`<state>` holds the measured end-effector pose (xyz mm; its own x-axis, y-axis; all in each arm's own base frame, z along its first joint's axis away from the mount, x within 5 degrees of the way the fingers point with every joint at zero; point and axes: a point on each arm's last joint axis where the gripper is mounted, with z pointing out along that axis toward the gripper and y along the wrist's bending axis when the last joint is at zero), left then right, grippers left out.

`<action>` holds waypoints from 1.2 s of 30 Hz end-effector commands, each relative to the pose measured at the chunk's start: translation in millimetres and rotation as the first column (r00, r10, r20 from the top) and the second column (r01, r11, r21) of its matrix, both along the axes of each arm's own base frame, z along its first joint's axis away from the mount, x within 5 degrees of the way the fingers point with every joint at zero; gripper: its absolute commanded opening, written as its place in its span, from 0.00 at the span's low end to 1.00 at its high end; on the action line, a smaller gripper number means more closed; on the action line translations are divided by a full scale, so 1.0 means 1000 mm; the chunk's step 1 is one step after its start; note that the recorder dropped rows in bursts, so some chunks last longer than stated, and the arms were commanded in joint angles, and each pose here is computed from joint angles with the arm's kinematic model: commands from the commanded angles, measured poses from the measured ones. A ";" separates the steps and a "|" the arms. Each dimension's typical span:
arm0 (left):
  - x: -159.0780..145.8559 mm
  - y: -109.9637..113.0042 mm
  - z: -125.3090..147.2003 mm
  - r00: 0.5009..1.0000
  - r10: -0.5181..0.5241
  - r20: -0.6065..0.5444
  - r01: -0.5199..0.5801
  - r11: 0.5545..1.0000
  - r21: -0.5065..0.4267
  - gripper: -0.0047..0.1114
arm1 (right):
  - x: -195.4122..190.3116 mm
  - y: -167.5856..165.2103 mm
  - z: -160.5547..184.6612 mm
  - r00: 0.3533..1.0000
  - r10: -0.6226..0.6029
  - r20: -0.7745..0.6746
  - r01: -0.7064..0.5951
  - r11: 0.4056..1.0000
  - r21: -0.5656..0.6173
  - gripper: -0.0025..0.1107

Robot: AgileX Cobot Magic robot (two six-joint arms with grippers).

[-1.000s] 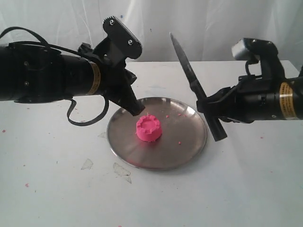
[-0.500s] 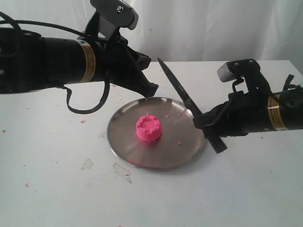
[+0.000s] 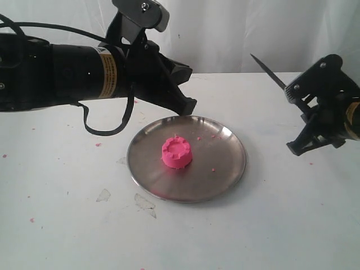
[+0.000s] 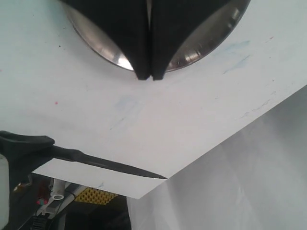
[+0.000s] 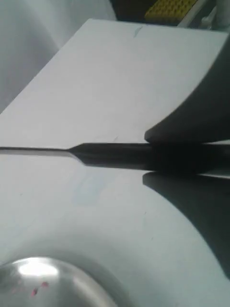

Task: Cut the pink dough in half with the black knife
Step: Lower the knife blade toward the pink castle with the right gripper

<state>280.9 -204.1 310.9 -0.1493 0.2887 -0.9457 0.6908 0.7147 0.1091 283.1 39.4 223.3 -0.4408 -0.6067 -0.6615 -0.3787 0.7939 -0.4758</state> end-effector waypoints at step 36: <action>-0.011 -0.008 0.005 0.991 -0.129 0.028 0.130 0.992 -0.008 0.04 | -0.037 0.085 0.026 0.820 0.252 -0.514 -0.090 0.944 0.319 0.02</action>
